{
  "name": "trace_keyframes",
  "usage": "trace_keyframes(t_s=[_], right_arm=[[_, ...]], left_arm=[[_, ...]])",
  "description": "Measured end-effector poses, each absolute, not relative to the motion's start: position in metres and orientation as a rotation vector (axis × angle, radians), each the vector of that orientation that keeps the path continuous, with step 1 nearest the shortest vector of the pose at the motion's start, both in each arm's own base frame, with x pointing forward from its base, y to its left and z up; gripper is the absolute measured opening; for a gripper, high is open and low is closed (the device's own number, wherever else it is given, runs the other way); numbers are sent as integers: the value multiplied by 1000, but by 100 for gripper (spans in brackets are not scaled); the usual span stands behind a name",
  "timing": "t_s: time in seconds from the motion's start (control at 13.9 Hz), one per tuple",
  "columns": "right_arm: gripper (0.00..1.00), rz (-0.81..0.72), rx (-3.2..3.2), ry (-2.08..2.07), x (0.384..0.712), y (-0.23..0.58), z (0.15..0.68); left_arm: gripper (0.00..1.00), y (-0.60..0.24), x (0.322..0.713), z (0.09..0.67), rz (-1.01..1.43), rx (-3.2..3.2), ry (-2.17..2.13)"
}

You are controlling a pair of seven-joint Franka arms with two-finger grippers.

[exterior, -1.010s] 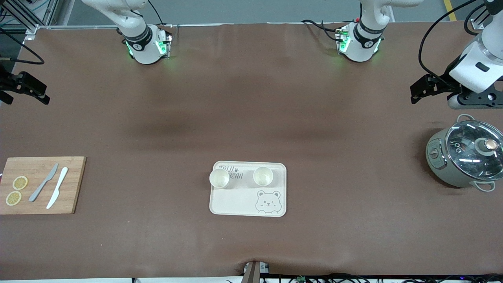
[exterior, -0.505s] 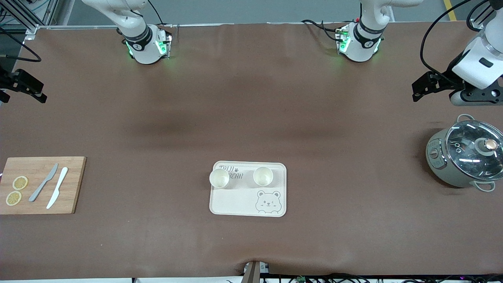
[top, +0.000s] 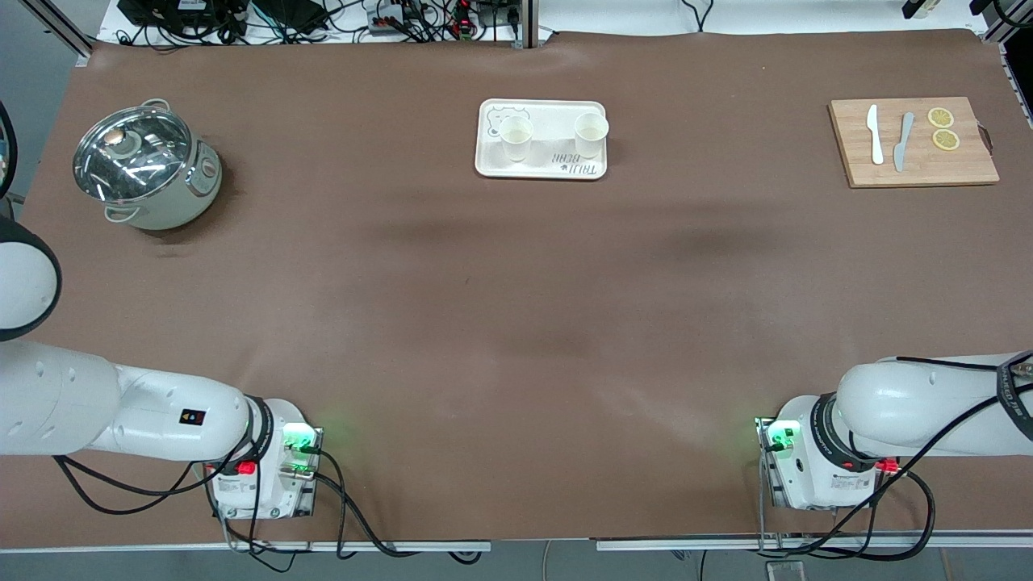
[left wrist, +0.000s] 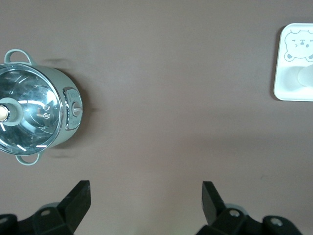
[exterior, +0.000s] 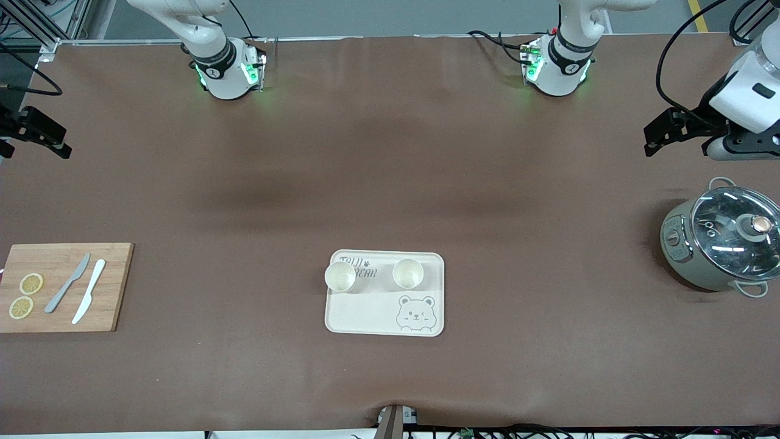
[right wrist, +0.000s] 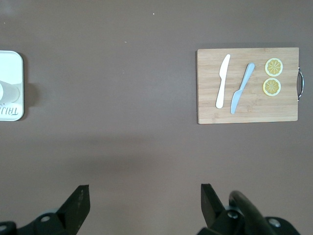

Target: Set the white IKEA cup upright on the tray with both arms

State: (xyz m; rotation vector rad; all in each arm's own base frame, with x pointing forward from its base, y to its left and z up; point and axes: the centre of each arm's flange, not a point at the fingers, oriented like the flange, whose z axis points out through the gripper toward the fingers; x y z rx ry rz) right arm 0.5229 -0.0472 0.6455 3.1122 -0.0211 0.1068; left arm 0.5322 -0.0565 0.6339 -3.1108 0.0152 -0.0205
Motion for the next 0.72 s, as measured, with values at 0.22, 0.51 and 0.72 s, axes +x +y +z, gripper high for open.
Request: trace_keyframes(t_s=[0.22,0.51,0.72], right_arm=[[100,107,3112,-22,523,-47,646],[100,107,3112,-22,523,-48,646],[100,107,3112,-25,523,-48,646]], left_arm=[[100,-41,534,634,-19,-3111,-28],[100,-42,534,634,-20,-3110,-25],[100,-44,539,638,-37,-3111,-24]])
